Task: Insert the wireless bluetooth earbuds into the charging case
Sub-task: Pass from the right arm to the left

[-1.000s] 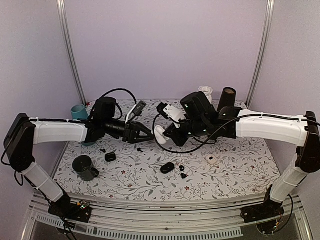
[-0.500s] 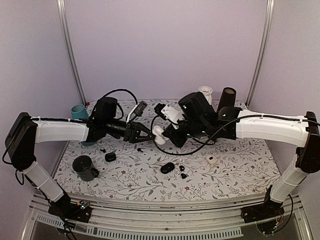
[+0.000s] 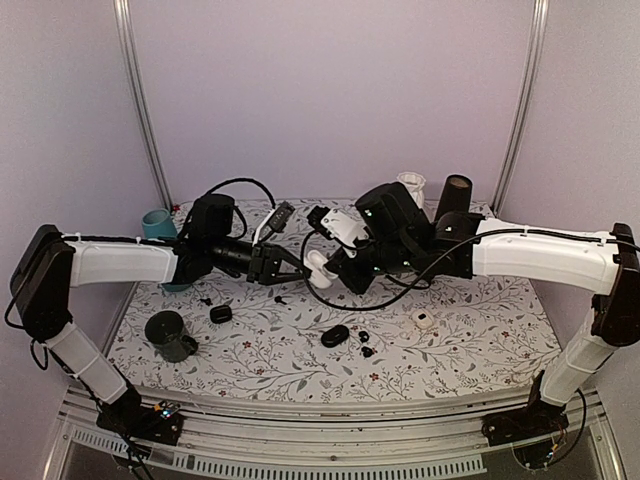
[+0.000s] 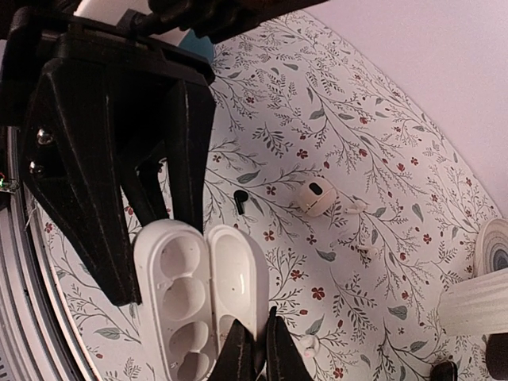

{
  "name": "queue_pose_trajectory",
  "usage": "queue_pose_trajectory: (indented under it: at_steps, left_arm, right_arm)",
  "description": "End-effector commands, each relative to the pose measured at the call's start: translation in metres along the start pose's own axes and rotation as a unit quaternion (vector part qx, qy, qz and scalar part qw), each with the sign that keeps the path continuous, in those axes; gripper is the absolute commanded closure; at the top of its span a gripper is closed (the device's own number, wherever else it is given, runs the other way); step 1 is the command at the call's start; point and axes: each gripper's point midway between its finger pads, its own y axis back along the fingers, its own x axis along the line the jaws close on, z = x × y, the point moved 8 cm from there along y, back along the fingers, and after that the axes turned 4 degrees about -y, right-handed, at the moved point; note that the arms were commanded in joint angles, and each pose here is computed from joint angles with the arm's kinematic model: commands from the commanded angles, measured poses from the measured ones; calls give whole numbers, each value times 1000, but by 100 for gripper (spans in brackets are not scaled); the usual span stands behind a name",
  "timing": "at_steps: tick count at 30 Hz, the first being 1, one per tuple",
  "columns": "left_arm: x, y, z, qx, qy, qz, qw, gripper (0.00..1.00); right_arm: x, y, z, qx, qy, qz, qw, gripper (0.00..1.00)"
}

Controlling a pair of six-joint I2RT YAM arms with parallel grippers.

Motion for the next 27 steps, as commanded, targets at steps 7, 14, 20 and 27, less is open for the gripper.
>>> queue_pose_trajectory:
  at_steps: [7, 14, 20, 27]
  left_arm:
    - [-11, 1, 5, -15, -33, -12, 999, 96]
    - [-23, 3, 5, -31, -64, -14, 997, 100]
    - [-37, 8, 4, -64, -114, 1, 991, 100]
    - [-57, 18, -2, -116, -197, 30, 973, 100]
  right_arm:
    - [3, 18, 22, -41, -1, 6, 999, 95]
    - [4, 24, 27, -60, -10, 14, 998, 92]
    - [4, 32, 35, -81, -22, 25, 996, 65]
    - [5, 48, 45, -109, -43, 51, 992, 55]
